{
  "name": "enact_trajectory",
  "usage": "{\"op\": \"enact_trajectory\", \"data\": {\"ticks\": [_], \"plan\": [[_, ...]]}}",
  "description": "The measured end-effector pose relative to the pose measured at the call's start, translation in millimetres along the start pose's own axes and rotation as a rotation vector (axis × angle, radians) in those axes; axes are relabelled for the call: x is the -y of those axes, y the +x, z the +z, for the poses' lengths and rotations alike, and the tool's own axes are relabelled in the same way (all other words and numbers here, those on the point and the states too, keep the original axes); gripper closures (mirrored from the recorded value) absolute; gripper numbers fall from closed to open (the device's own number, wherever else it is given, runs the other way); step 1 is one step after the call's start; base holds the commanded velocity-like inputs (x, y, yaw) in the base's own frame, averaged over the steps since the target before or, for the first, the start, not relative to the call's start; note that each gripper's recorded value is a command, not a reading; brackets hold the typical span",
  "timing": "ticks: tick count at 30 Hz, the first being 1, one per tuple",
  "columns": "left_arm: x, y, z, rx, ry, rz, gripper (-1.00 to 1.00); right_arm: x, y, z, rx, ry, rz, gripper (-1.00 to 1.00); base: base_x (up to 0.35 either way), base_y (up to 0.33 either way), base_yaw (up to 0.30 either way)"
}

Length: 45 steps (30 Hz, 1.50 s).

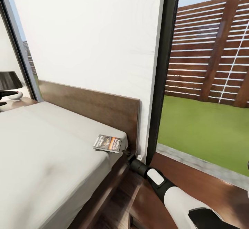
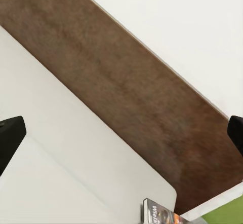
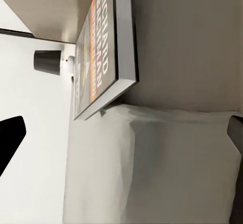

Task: In the bedroom, move the book from the bed onto either nightstand, and place the two sandals side by side next to the bed.

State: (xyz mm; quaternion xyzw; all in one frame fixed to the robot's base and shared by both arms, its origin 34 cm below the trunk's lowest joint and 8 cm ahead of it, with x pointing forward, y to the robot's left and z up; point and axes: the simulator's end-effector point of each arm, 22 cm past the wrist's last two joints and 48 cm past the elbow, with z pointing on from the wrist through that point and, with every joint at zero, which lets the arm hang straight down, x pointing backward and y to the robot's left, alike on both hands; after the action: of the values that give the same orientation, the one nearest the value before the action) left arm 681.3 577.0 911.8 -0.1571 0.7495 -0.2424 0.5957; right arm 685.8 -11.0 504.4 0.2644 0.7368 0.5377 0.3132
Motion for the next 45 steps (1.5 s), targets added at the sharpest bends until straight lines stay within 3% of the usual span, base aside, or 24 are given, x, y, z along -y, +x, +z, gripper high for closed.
{"op": "enact_trajectory", "data": {"ticks": [9,13,23,32,39,45], "plan": [[-16.9,-5.7,-1.6,0.014,-0.115,0.014,-1.0,-5.1,-4.1,1.0,0.009,-0.006,-0.014,-1.0,0.0,0.0,0.0],[-19.2,-5.0,-0.2,0.014,-0.134,0.014,-1.0,-13.0,-7.9,2.3,0.014,-0.021,-0.024,-1.0,0.0,0.0,0.0],[-6.6,-22.2,1.8,0.046,-0.14,0.016,-1.0,-30.4,-15.0,4.7,0.02,-0.051,-0.044,-1.0,0.0,0.0,0.0],[-1.6,-52.0,3.5,0.095,-0.235,0.004,-1.0,-41.4,-21.6,7.6,0.024,-0.061,-0.057,-1.0,0.0,0.0,0.0],[1.5,-48.8,23.6,0.067,-0.292,-0.044,-1.0,-39.1,-23.2,8.7,0.024,-0.042,-0.057,-1.0,0.0,0.0,0.0],[8.4,-41.4,35.5,0.042,-0.295,-0.052,-1.0,-36.3,-23.0,8.9,0.022,-0.031,-0.056,-1.0,0.0,0.0,0.0]]}}
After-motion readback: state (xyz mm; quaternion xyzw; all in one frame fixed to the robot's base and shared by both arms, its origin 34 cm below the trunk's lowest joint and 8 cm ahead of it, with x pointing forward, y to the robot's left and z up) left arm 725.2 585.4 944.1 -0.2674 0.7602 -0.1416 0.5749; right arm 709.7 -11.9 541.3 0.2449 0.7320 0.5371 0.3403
